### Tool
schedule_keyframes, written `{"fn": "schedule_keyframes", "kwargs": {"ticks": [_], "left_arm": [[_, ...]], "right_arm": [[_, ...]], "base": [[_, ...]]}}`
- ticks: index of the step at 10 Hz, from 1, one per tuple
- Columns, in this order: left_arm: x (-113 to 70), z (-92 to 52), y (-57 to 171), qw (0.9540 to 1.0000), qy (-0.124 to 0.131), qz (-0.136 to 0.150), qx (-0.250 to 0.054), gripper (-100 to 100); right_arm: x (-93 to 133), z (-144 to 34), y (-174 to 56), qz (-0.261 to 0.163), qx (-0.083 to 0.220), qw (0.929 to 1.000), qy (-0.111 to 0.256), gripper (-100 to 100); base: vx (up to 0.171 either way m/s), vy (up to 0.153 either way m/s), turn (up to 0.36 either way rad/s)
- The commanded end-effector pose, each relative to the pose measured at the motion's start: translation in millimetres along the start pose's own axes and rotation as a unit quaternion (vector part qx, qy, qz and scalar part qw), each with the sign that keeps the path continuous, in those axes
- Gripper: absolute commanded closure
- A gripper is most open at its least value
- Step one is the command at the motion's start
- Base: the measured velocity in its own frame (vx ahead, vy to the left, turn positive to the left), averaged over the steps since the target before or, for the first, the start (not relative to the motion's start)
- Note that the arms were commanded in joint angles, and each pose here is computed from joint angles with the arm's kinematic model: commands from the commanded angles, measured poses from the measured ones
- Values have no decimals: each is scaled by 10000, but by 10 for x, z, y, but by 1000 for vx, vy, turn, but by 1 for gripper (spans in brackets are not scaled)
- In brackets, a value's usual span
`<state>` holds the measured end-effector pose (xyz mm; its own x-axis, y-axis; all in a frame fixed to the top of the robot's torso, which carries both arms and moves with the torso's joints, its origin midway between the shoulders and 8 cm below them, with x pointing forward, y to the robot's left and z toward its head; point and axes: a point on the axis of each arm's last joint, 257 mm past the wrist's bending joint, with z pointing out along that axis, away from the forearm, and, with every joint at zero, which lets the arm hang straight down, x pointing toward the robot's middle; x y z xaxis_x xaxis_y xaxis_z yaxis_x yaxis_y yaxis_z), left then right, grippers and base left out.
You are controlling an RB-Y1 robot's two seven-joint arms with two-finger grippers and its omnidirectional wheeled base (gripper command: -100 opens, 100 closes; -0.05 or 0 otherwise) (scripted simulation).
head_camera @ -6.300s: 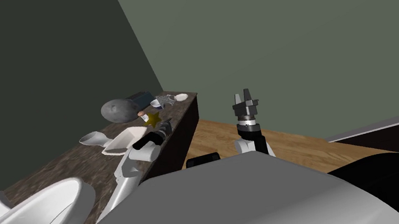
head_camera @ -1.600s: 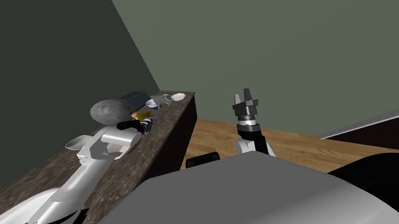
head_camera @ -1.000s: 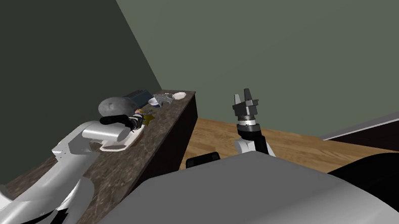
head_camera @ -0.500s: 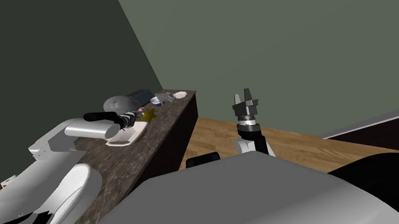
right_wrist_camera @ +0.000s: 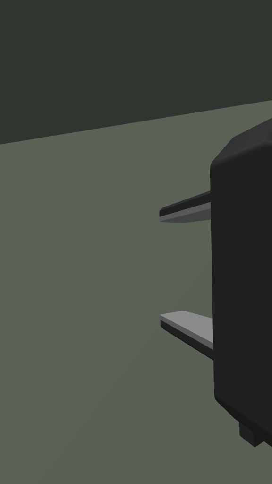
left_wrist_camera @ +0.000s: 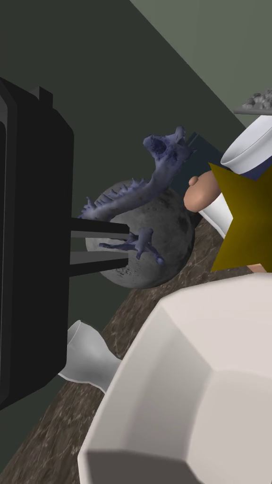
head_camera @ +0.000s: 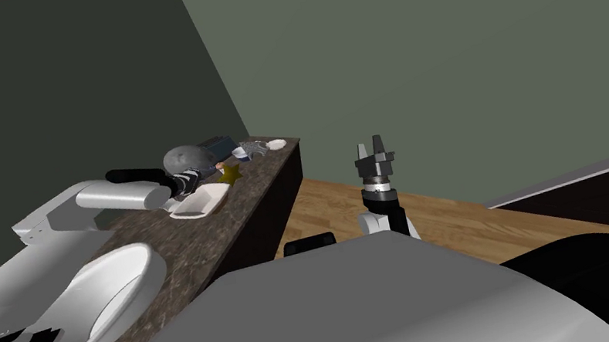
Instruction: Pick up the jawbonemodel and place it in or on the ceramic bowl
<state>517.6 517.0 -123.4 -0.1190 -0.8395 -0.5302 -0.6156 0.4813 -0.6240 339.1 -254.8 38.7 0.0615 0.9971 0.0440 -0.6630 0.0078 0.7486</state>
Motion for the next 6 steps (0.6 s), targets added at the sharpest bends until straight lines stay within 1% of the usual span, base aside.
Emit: {"fn": "schedule_keyframes", "kwargs": {"ticks": [1,3,4,6], "left_arm": [[-56,12,45,10000,25,89,-26,100],[-125,35,123,9998,84,148,-80,100],[-125,35,123,9997,85,201,-79,100],[-163,64,214,9994,163,281,-135,100]], "right_arm": [[0,0,0,0,0,10000,0,0],[0,0,0,0,0,10000,0,0],[0,0,0,0,0,10000,0,0],[0,0,0,0,0,10000,0,0]], "base": [[-21,45,-24],[-23,70,-50],[-15,67,-23],[-14,61,-46]]}}
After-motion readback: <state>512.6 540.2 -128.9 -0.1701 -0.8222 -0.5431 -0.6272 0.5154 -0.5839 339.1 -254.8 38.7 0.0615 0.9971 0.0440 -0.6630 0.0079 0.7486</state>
